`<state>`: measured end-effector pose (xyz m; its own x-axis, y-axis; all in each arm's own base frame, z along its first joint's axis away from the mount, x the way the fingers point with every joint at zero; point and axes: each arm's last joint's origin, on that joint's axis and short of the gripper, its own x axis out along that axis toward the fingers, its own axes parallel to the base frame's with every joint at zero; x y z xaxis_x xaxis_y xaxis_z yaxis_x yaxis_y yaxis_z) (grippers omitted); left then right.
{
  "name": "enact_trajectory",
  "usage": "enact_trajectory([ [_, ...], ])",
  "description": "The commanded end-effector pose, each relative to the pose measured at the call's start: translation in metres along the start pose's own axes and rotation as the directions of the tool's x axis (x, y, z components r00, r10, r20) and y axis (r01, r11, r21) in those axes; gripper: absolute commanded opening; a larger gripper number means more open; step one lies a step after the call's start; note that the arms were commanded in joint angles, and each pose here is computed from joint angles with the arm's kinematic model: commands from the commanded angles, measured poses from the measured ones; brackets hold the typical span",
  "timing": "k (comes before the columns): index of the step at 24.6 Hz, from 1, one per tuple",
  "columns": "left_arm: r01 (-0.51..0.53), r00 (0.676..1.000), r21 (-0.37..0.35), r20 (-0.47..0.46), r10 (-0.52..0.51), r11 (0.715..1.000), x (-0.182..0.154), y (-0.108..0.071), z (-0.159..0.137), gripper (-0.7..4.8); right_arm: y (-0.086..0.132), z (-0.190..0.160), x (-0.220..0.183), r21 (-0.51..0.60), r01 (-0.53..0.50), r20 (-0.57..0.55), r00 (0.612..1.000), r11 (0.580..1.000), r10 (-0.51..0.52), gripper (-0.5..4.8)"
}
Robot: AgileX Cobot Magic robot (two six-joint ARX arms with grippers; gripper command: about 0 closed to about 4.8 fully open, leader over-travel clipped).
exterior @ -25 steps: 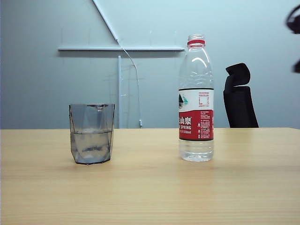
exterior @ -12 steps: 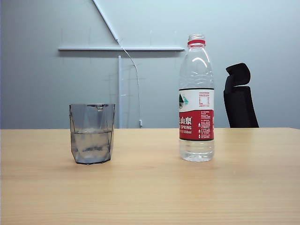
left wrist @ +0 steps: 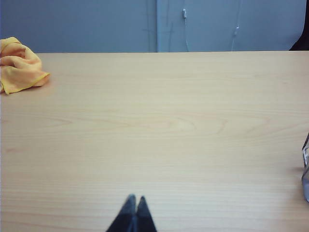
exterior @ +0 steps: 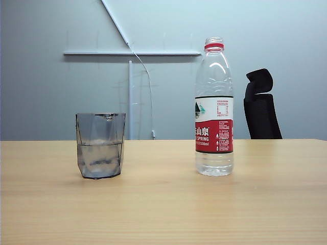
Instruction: Pick up the mineral water bottle on the table and pour water into the mug until it's half full.
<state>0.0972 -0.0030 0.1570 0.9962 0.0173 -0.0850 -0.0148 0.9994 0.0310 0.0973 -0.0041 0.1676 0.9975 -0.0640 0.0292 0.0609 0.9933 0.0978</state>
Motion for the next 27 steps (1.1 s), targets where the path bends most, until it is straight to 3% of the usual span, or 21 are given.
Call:
enact_trajectory([
  [1, -0.001, 1.000, -0.004, 0.014, 0.001, 1.000, -0.0002, 0.0002, 0.0020, -0.02, 0.0008, 0.0015, 0.0001, -0.054, -0.015, 0.026, 1.000, 0.998, 0.017, -0.01],
  [5, 0.000, 1.000, -0.004, 0.015, 0.000, 1.000, -0.0002, 0.0002, 0.0020, -0.02, 0.0007, 0.0027, 0.0000, -0.098, -0.010, 0.039, 0.999, 0.995, 0.014, -0.01],
  [27, 0.000, 1.000, -0.004, 0.015, 0.000, 1.000, -0.0002, 0.0002, 0.0020, -0.02, 0.0036, 0.0014, 0.0000, -0.097, -0.058, 0.024, 0.998, 0.994, 0.061, -0.01],
])
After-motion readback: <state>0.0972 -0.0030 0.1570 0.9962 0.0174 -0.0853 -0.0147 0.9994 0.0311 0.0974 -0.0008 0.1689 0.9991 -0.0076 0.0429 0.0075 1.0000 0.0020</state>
